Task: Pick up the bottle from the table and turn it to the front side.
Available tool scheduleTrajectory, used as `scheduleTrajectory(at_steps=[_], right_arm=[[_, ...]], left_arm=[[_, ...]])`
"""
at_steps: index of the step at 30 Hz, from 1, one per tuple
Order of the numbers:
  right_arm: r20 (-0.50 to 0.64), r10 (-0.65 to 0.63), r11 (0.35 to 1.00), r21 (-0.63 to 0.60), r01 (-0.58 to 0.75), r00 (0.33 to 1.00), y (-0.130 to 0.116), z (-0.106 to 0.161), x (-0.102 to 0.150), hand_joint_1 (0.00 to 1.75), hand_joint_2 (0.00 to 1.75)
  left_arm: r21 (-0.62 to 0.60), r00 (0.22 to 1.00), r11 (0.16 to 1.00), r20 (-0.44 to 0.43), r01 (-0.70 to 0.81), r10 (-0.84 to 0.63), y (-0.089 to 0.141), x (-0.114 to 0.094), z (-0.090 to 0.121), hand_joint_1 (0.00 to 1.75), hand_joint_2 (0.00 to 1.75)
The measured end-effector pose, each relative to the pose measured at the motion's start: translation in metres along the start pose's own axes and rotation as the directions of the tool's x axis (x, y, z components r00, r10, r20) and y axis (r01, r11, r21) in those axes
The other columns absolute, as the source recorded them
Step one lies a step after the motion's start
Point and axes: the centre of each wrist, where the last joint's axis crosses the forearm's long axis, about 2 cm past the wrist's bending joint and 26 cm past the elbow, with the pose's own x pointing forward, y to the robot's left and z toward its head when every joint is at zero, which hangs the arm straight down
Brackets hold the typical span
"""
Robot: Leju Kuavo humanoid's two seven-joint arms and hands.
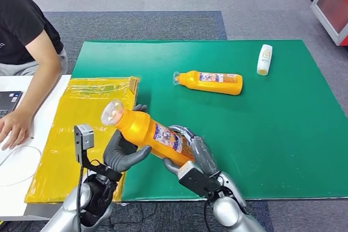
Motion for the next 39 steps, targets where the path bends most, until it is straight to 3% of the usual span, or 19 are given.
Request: scheduleTrajectory(at_steps=[2, 4, 5, 9, 11, 25, 27, 29, 31, 35, 36, 39], right_arm=[[0.0, 0.0, 1.0, 0.001, 0.0, 1.0, 0.0, 0.0, 0.0, 1.75, 1.75], [0.0, 0.0, 1.0, 0.001, 0.0, 1.0, 0.0002, 0.0, 0.0001, 1.75, 1.75], [0.0, 0.0, 1.0, 0.002, 0.0, 1.0, 0.0005, 0.0, 0.0002, 1.75, 1.75], [0.002, -0.001, 1.0, 0.004, 0.001, 1.0, 0.0012, -0.0002, 0.0006, 1.75, 1.75], [0.003, 0.0, 1.0, 0.004, 0.0, 1.0, 0.0011, -0.0006, 0.0008, 1.75, 1.75], [0.014, -0.003, 1.0, 0.011, 0.003, 1.0, 0.0024, -0.0026, 0.0023, 1.75, 1.75], [0.015, -0.005, 1.0, 0.01, 0.005, 1.0, 0.0023, -0.0029, 0.0024, 1.66, 1.75], [0.016, -0.009, 1.0, 0.007, 0.008, 1.0, 0.002, -0.0033, 0.0025, 1.48, 1.75], [0.019, -0.011, 1.0, 0.003, 0.011, 1.0, 0.0017, -0.0038, 0.0026, 1.14, 1.75], [0.024, -0.013, 1.0, -0.004, 0.013, 1.0, 0.0014, -0.004, 0.0026, 0.18, 1.75], [0.025, -0.012, 1.0, -0.006, 0.012, 1.0, 0.0014, -0.004, 0.0026, 0.05, 1.75], [0.029, -0.013, 1.0, -0.021, 0.013, 0.999, 0.0021, -0.0042, 0.0031, 0.0, 1.75]], left_arm=[[0.009, 1.0, 1.0, 0.002, 0.001, -0.001, 0.0007, 0.0006, -0.0005, 0.01, 1.75], [0.022, 1.0, 1.0, 0.005, 0.011, -0.011, 0.0014, 0.0013, -0.0014, 0.18, 1.75], [0.029, 1.0, 0.999, 0.007, 0.018, -0.018, 0.0017, 0.0016, -0.0019, 0.34, 1.75], [0.042, 0.999, 0.999, 0.014, 0.033, -0.034, 0.0022, 0.0021, -0.0039, 1.54, 1.75], [0.047, 0.999, 0.998, 0.017, 0.038, -0.039, 0.0023, 0.0019, -0.0042, 1.64, 1.75], [0.053, 1.0, 0.998, 0.006, 0.018, -0.018, 0.0068, 0.001, -0.0075, 1.75, 1.75], [0.053, 1.0, 0.998, 0.005, 0.018, -0.018, 0.0073, 0.0006, -0.0079, 1.75, 1.75], [0.054, 1.0, 0.998, 0.008, 0.026, -0.027, 0.0076, 0.0002, -0.008, 1.75, 1.75], [0.058, 0.999, 0.997, 0.014, 0.046, -0.047, 0.0078, 0.0, -0.0079, 1.75, 1.75], [0.077, 0.993, 0.991, 0.028, 0.113, -0.116, 0.008, -0.0003, -0.0078, 1.75, 1.75], [0.083, 0.989, 0.987, 0.033, 0.14, -0.143, 0.0081, -0.0004, -0.0078, 1.75, 1.75], [0.11, 0.969, 0.965, 0.044, 0.237, -0.243, 0.0092, -0.0006, -0.0068, 1.75, 1.75]])
